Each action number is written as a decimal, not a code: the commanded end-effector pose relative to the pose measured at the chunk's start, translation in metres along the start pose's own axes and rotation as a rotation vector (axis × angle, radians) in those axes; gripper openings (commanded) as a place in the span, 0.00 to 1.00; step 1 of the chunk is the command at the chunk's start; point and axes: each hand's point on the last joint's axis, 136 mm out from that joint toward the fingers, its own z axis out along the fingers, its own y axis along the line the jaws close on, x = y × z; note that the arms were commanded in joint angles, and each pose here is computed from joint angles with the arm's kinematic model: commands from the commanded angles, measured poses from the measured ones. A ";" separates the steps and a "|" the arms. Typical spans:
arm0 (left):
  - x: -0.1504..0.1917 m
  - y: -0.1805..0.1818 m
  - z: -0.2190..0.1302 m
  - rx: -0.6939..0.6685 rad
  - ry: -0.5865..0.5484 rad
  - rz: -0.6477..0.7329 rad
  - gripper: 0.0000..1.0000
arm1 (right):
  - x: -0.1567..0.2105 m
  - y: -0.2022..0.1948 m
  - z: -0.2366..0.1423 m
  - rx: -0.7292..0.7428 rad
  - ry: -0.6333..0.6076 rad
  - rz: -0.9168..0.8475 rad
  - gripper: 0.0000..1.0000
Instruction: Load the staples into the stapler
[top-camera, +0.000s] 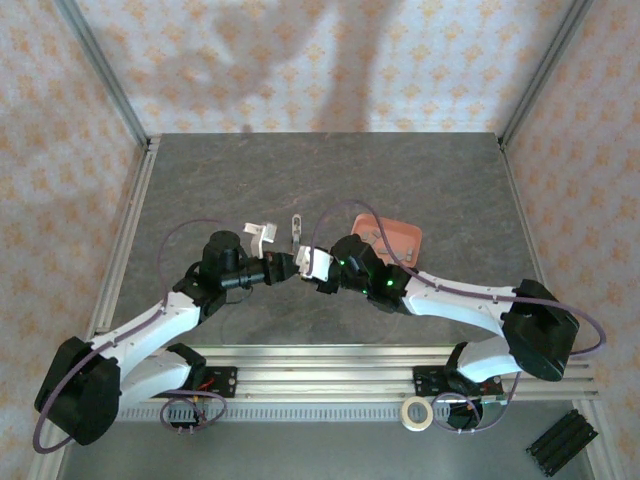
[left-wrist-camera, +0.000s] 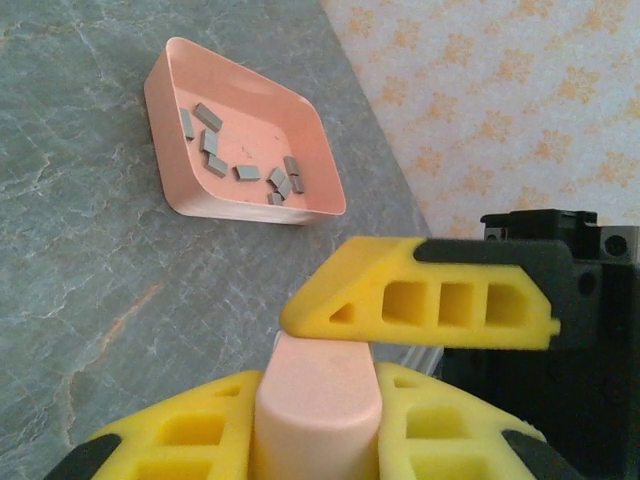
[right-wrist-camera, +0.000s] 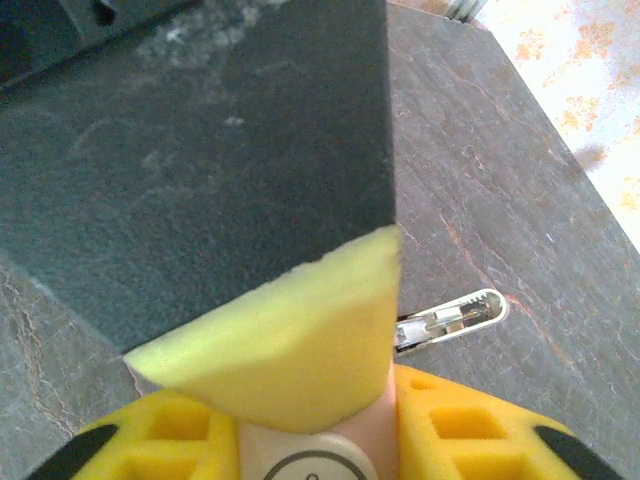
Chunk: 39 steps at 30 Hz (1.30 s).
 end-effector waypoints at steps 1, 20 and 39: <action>-0.012 0.003 -0.004 -0.062 -0.047 0.137 0.10 | -0.017 -0.005 -0.009 0.020 -0.079 0.043 0.41; 0.012 -0.024 -0.008 0.136 -0.042 0.756 0.02 | -0.002 0.007 -0.068 -0.250 -0.086 0.297 0.63; 0.028 -0.042 -0.019 0.234 -0.042 0.909 0.00 | -0.010 0.033 -0.039 -0.534 0.008 0.218 0.55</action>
